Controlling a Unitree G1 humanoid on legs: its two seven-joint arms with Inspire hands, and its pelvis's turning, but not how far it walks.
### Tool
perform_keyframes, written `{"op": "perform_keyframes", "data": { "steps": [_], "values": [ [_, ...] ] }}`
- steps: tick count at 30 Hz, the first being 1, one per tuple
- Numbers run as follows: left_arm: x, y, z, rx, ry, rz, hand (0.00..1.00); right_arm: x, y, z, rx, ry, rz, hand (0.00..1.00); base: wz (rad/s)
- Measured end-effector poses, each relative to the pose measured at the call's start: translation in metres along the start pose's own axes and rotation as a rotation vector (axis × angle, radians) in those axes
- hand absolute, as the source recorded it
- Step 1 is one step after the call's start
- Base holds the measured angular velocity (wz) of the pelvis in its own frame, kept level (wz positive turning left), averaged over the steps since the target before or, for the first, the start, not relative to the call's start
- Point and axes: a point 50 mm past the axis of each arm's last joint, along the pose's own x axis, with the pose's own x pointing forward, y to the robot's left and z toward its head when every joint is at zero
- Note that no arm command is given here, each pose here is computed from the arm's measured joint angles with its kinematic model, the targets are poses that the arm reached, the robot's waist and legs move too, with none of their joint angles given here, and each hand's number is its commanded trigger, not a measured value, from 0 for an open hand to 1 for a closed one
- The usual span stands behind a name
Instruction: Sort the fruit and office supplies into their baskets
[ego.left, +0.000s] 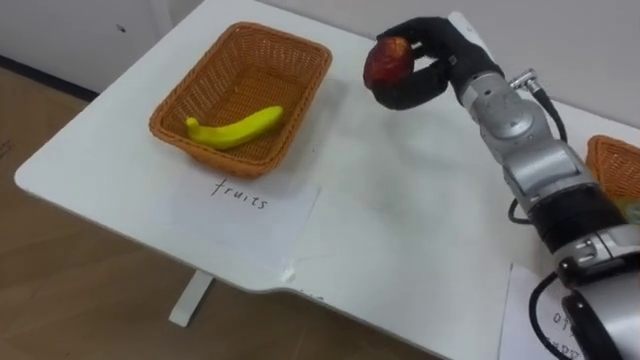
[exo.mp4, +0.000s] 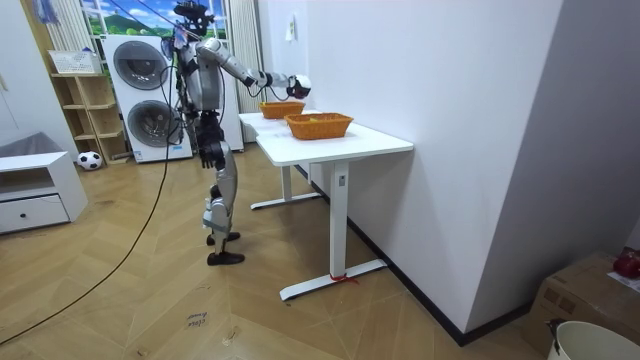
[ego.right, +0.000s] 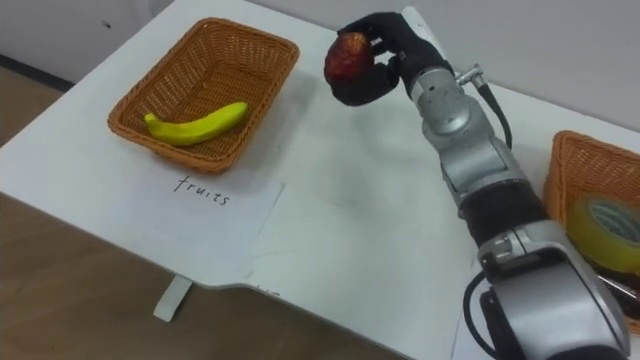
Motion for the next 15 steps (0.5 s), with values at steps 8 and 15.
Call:
{"op": "perform_keyframes", "data": {
  "steps": [8, 15],
  "values": [
    [-0.001, 0.002, -0.008, -0.004, 0.037, 0.005, 0.00, 0.001, -0.001, 0.004, -0.007, -0.009, -0.009, 1.00, 0.05],
    [-0.002, 0.003, -0.021, -0.004, 0.089, 0.008, 0.00, 0.002, -0.001, 0.012, -0.012, -0.040, -0.013, 1.00, 0.09]
  ]
}}
